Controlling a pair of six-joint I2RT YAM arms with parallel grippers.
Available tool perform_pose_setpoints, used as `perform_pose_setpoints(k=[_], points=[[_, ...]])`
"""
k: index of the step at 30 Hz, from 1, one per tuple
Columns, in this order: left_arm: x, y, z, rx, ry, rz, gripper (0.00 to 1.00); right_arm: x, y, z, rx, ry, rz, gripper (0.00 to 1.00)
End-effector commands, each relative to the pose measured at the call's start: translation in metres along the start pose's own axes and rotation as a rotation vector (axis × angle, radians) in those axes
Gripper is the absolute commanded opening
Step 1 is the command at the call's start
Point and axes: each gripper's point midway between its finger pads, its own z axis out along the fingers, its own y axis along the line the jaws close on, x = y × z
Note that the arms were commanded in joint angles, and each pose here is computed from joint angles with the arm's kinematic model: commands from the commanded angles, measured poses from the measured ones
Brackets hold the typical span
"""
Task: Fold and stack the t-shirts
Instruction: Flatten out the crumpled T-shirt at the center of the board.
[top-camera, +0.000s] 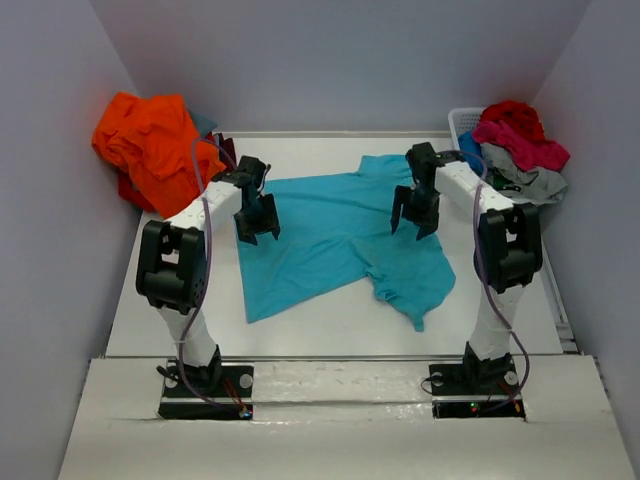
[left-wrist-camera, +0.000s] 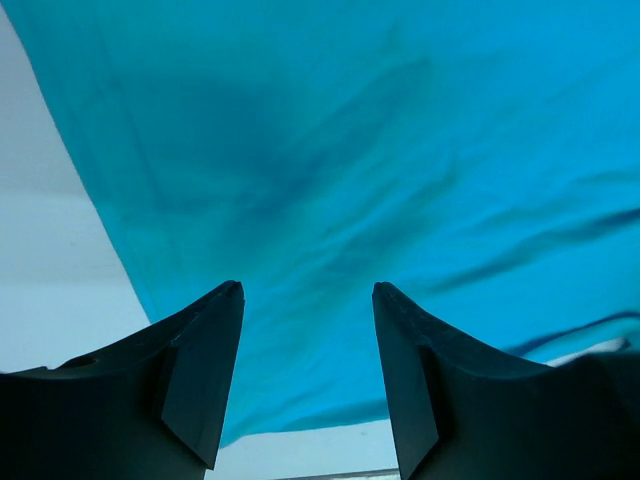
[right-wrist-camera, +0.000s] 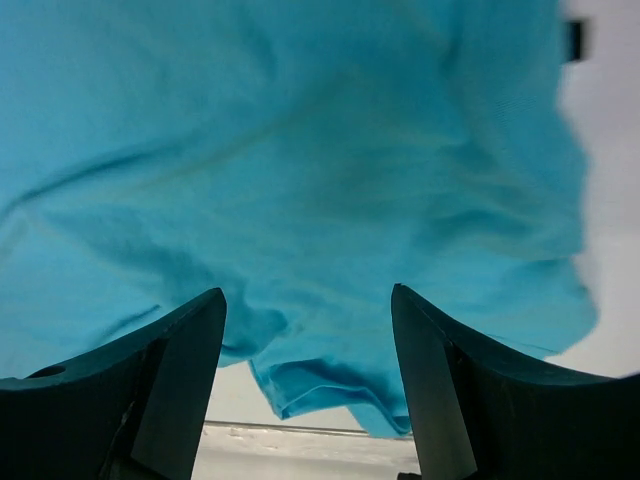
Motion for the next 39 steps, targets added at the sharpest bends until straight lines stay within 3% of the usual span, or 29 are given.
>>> perform_pose_setpoints(k=[1, 10, 24, 39], points=[[0.008, -0.008, -0.026, 0.058, -0.056, -0.015, 0.65, 0.037, 0.025, 0.007, -0.085, 0.053, -0.043, 0.72], [0.055, -0.008, -0.014, 0.088, 0.041, -0.021, 0.65, 0.082, 0.010, 0.023, -0.095, 0.137, -0.020, 0.72], [0.096, 0.002, 0.014, 0.086, 0.179, -0.045, 0.65, 0.099, 0.008, 0.037, -0.102, 0.188, -0.029, 0.72], [0.132, 0.011, 0.008, 0.092, 0.272, -0.049, 0.65, 0.128, -0.009, 0.040, -0.079, 0.245, -0.036, 0.72]])
